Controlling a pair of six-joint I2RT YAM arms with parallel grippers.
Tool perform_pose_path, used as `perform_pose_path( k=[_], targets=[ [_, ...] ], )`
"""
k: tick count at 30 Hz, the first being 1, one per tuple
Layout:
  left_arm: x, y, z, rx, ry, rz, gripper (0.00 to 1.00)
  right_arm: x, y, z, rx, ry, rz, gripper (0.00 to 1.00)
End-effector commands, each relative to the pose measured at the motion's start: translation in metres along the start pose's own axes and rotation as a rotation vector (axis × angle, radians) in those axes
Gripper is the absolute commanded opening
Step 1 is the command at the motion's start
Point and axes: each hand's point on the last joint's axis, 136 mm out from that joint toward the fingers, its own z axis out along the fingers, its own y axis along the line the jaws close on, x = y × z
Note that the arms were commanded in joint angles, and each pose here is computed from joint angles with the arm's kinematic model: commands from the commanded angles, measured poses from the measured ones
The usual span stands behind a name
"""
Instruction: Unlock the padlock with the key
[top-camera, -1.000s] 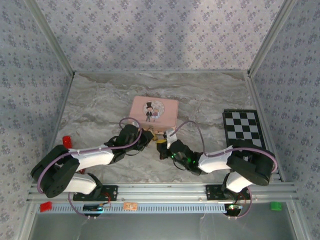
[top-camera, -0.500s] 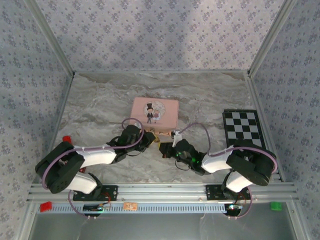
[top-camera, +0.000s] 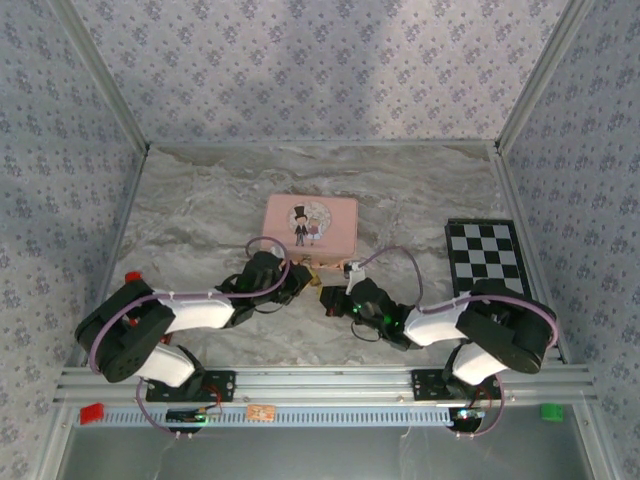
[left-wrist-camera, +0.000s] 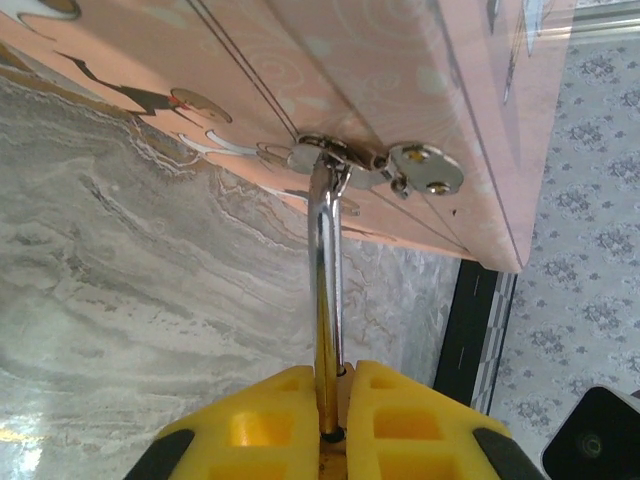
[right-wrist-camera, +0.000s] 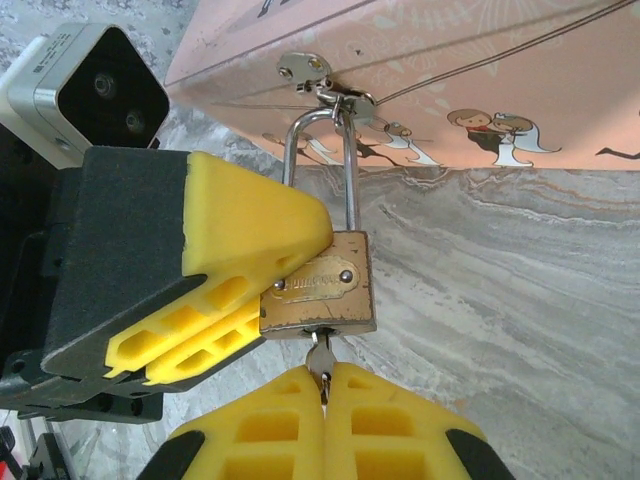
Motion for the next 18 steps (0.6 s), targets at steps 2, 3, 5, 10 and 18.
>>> perform_pose_path(
  k=[2, 3, 5, 10, 18],
  targets=[
    [0.004, 0.023, -0.006, -0.063, 0.004, 0.052, 0.0, -0.005, -0.019, -0.004, 0.123, -0.03, -0.033, 0.0],
    [0.005, 0.023, -0.007, -0.065, 0.008, 0.058, 0.0, -0.004, -0.017, -0.005, 0.124, -0.027, -0.038, 0.0],
    [0.007, 0.023, -0.009, -0.063, 0.012, 0.074, 0.0, -0.002, -0.017, -0.005, 0.129, -0.02, -0.046, 0.0],
    [0.009, 0.023, -0.011, -0.067, 0.016, 0.103, 0.0, 0.002, -0.019, -0.007, 0.138, -0.003, -0.051, 0.0],
    [0.008, 0.026, -0.01, -0.095, 0.015, 0.126, 0.0, 0.01, -0.023, -0.016, 0.158, 0.037, -0.068, 0.0]
  ],
)
